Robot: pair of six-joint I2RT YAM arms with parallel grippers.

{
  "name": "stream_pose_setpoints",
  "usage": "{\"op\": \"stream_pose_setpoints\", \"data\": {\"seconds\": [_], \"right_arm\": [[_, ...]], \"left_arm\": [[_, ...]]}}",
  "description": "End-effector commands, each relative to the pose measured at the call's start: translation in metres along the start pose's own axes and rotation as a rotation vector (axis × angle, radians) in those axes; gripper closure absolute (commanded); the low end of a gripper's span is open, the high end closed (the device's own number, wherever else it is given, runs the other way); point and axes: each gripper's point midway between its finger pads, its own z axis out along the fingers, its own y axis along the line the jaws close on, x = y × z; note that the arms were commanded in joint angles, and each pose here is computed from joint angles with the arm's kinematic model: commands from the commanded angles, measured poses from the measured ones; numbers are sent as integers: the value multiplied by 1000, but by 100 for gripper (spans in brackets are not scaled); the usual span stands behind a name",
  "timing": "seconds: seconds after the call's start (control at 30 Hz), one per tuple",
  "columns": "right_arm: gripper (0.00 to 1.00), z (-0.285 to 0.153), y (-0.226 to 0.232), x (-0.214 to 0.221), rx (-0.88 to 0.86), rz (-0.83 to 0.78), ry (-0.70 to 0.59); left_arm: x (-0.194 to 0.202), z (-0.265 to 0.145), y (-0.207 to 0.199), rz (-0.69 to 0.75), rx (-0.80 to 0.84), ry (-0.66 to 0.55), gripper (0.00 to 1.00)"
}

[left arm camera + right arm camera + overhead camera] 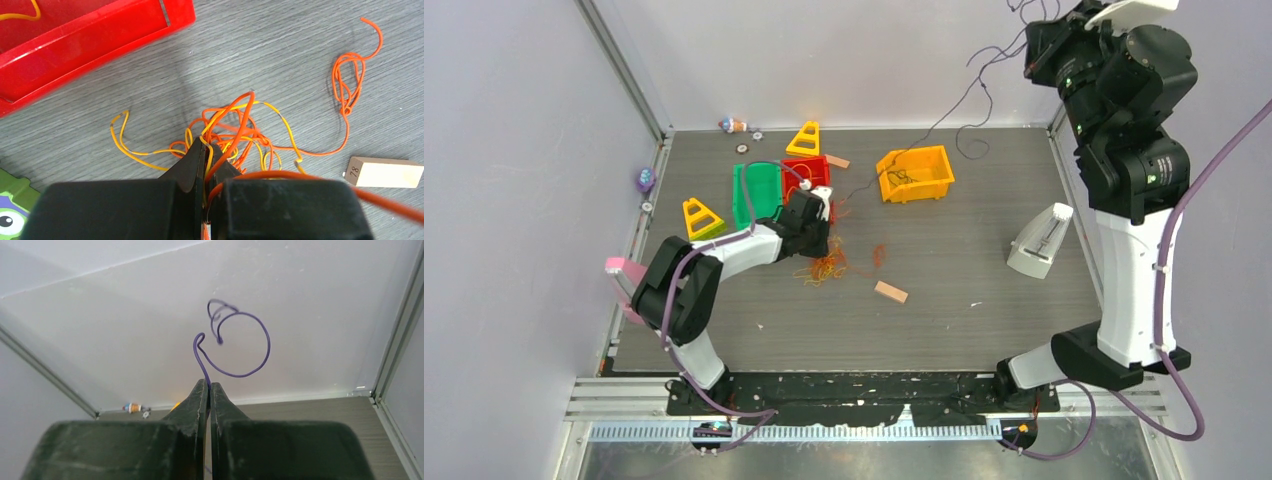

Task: Untangle the cables

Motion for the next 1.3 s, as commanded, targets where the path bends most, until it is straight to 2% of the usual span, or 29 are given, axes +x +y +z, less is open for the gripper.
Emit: {"op": "stream_pose_setpoints", "data": {"seconds": [0.0,0.03,0.13,0.23,0.43,0.57,0.63,0.67,0.7,0.73,0.77,0.8,0.83,0.87,0.9,0.93,0.97,1.0,1.07,1.13,1.27], "right_arm": [[95,1,-6,-42,19,45,-115],[95,-4,-6,-55,17,53,-151],[95,-3,-5,-62,8,57,-170],[95,9,-9,-39,19,49,-122],[95,39,-18,13,29,47,-7],[95,44,-26,39,52,46,54],[95,41,-29,59,52,52,101],[95,43,-34,85,59,56,154],[95,37,-29,86,27,67,153],[94,38,-34,120,34,77,227],[94,33,-31,127,9,87,240],[93,31,-35,161,12,99,313],[92,25,-36,167,5,105,322],[90,21,-43,198,22,110,387],[87,16,-41,203,6,116,394],[83,10,-46,229,6,117,451],[65,3,-51,246,15,111,486],[35,-2,-53,250,20,107,492],[16,-13,-62,269,44,93,529],[13,-23,-69,287,56,77,567],[14,-32,-80,325,68,55,649]], "left_arm": [[-3,-11,9,-27,-37,-9,100],[-4,-13,16,-40,-70,-27,100],[-16,-34,31,-72,-137,-168,100],[-20,-51,50,-106,-211,-262,100],[-19,-62,61,-152,-251,-307,100],[-23,-68,67,-177,-280,-349,100],[-25,-71,69,-203,-277,-371,100],[-27,-73,66,-203,-252,-391,100],[-28,-74,63,-198,-234,-408,100],[-30,-76,61,-194,-221,-419,100],[-31,-76,60,-188,-211,-422,100],[-31,-77,59,-183,-206,-423,100],[-32,-78,58,-178,-203,-423,100],[-32,-78,58,-175,-202,-423,100],[-33,-80,58,-178,-200,-430,100],[-33,-80,58,-178,-202,-433,100],[-33,-82,58,-182,-202,-441,100],[-34,-83,59,-186,-204,-450,100],[-35,-87,60,-191,-206,-469,100],[-34,-89,61,-194,-210,-479,100],[-35,-92,62,-199,-214,-494,100]]}}
